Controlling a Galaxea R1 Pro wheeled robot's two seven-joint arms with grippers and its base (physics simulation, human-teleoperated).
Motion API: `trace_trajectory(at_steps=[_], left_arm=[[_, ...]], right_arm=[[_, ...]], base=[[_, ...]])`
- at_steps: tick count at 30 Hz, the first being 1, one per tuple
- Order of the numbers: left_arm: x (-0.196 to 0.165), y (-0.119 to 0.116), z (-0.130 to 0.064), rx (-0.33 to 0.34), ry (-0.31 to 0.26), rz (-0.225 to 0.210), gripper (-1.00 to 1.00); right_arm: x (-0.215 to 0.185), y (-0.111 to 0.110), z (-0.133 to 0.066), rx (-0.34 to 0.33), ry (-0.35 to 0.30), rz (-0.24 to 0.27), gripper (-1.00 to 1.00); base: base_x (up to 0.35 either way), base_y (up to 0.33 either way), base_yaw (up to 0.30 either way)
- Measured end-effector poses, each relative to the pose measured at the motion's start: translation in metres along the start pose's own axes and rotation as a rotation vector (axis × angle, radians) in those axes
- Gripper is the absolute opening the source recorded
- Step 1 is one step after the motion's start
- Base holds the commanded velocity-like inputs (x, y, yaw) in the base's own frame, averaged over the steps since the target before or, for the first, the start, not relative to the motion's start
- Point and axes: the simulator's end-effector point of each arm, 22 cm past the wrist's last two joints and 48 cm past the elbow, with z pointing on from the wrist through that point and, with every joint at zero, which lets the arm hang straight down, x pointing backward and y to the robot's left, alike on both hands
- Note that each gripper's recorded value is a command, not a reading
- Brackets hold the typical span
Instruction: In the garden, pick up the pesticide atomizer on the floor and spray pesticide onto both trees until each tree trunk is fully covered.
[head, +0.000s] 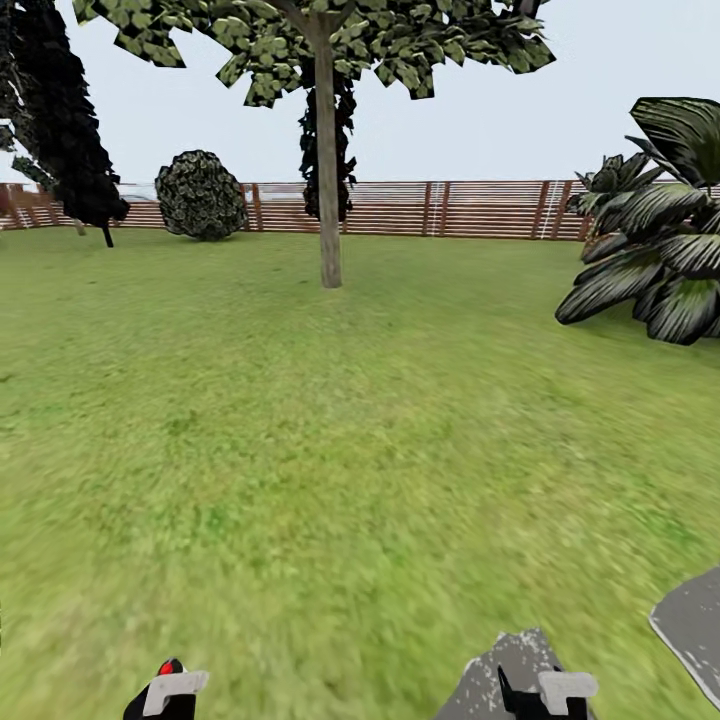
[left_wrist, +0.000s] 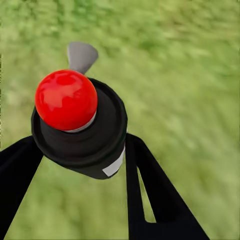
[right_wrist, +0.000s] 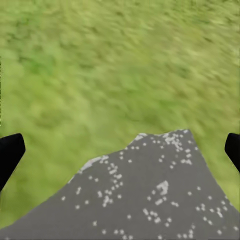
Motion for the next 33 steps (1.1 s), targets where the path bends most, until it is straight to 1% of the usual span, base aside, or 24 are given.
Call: trace_trajectory(at_steps=[9, 33], left_arm=[[0.0, 0.0, 0.0, 0.0, 0.0, 0.0, -1.0], [-0.0007, 0.0004, 0.0001, -0.001, -0.002, 0.0, -1.0]], right_arm=[[0.0002, 0.0, -0.0001, 0.0, 0.0, 0.0, 1.0], [-0.0001, 0.0002, 0.0001, -0.001, 0.0, 0.0, 1.0]], base=[[0.336, -0.022, 0.212], [0.339, 0.0, 0.003]])
